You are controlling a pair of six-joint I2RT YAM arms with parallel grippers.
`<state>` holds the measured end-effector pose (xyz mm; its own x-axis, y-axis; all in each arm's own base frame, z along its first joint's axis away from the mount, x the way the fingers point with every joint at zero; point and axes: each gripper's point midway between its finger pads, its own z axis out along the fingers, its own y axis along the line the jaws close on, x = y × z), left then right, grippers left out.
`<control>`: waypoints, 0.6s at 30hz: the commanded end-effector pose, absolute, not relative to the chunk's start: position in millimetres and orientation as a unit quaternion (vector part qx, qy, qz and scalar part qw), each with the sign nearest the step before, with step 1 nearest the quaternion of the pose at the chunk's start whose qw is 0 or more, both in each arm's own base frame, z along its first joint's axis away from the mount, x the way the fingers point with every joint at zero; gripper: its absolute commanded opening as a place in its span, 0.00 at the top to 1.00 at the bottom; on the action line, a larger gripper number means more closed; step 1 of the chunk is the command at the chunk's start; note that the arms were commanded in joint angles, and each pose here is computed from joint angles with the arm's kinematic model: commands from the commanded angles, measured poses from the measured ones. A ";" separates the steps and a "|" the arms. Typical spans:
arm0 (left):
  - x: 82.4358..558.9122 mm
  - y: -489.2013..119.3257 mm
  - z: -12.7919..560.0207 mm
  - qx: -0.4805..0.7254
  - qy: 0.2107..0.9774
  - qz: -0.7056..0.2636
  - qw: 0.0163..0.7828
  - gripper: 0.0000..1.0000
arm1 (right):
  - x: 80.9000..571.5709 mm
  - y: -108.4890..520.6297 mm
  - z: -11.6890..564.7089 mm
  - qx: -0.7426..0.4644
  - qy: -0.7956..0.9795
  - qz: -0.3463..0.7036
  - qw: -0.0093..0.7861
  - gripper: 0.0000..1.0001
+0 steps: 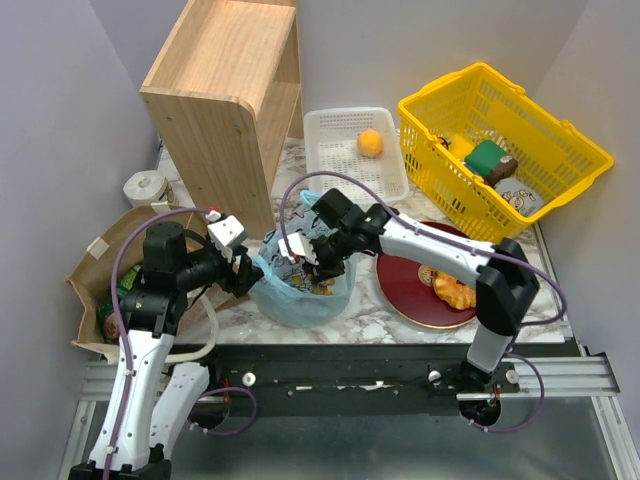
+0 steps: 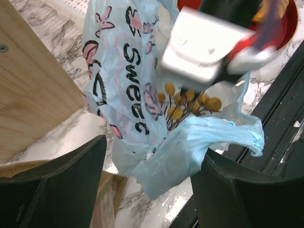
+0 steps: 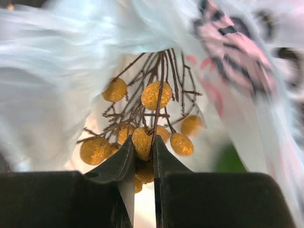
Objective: Untie the knot of the grocery bags and take out the mixed food
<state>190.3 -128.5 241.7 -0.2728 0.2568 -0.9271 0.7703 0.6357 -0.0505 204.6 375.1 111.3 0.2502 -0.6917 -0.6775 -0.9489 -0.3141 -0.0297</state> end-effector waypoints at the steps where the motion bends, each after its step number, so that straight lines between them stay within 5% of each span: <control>1: 192.5 -130.3 232.3 0.343 0.754 -0.262 0.495 0.24 | 200.7 358.2 141.4 -0.774 0.520 0.253 0.257 1.00; 12: 196.8 -131.0 225.4 0.359 0.757 -0.262 0.480 0.27 | 217.7 315.2 179.6 -0.790 0.511 0.175 0.291 1.00; 18: 200.6 -132.8 219.7 0.351 0.759 -0.269 0.477 0.46 | 234.9 317.1 198.2 -0.722 0.588 0.174 0.322 1.00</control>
<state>199.3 -128.5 216.3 -0.3193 0.2908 -0.9019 0.7773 0.6248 -0.0738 224.0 320.3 179.1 0.3399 -0.7172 -0.6083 -0.9394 -0.2282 -0.2558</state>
